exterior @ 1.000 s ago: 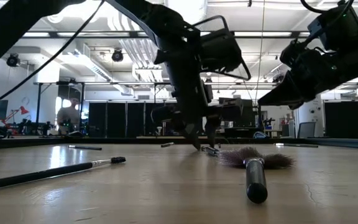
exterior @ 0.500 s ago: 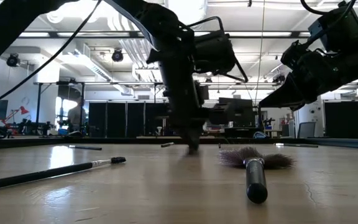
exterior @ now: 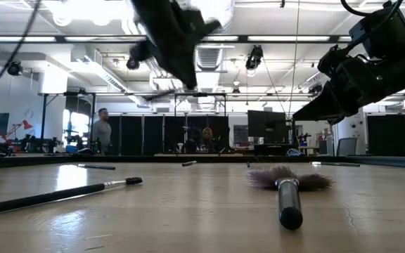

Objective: Pick & Place Makeup Brushes
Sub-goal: Put the black blush brush into the makeup holder, then put the black eyeshadow brush into the makeup holder

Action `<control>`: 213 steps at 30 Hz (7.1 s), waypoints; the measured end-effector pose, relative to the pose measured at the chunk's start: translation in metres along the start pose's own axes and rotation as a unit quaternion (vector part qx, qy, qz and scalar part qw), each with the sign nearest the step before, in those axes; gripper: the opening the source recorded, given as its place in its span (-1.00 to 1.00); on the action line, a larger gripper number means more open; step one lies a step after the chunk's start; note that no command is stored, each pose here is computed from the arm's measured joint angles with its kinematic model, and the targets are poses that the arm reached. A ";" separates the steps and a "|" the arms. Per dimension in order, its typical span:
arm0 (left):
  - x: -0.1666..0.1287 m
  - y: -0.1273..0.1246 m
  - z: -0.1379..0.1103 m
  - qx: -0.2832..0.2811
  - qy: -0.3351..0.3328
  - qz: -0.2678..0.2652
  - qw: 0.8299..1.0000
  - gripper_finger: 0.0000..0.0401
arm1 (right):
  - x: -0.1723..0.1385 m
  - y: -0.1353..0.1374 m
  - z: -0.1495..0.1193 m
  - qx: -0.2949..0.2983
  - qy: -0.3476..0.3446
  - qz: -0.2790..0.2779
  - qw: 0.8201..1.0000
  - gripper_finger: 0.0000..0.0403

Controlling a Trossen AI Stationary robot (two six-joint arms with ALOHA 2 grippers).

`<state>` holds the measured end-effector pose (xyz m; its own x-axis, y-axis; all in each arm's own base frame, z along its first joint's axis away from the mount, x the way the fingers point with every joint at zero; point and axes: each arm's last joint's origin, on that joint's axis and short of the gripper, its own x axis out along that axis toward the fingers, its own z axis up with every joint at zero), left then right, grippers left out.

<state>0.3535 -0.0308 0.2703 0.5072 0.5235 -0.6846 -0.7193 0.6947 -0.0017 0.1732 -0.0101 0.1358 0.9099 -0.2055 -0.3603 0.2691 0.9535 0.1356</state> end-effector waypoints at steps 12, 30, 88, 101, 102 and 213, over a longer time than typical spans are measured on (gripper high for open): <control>-0.130 0.003 -0.064 0.120 -0.086 -0.136 0.980 -1.00 | 0.000 0.000 0.000 -0.003 0.000 -0.002 1.000 -0.96; -0.218 0.027 -0.200 0.188 -0.176 -0.264 0.929 -1.00 | 0.000 0.002 0.015 0.017 -0.068 0.000 0.998 -0.96; -0.021 0.133 -0.132 -0.017 -0.245 -0.437 0.866 -1.00 | -0.003 -0.034 0.057 0.046 0.098 -0.153 0.982 -0.96; 0.032 0.133 -0.085 0.039 -0.274 -0.373 0.886 -1.00 | -0.020 -0.125 0.054 0.201 0.203 -0.305 0.908 -0.84; 0.035 0.131 -0.084 0.040 -0.277 -0.373 0.885 -1.00 | -0.020 -0.132 0.052 0.209 0.210 -0.310 0.903 -0.80; 0.017 0.043 0.029 0.078 -0.257 -0.395 0.878 -0.95 | -0.004 0.013 0.154 -0.003 -0.237 0.123 0.964 -0.55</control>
<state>0.3451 0.0229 0.2799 0.9951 -0.0275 -0.0953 0.0077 0.9794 -0.2016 0.2212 -0.0312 0.2815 0.9882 -0.0489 0.1449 0.0259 0.9873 0.1570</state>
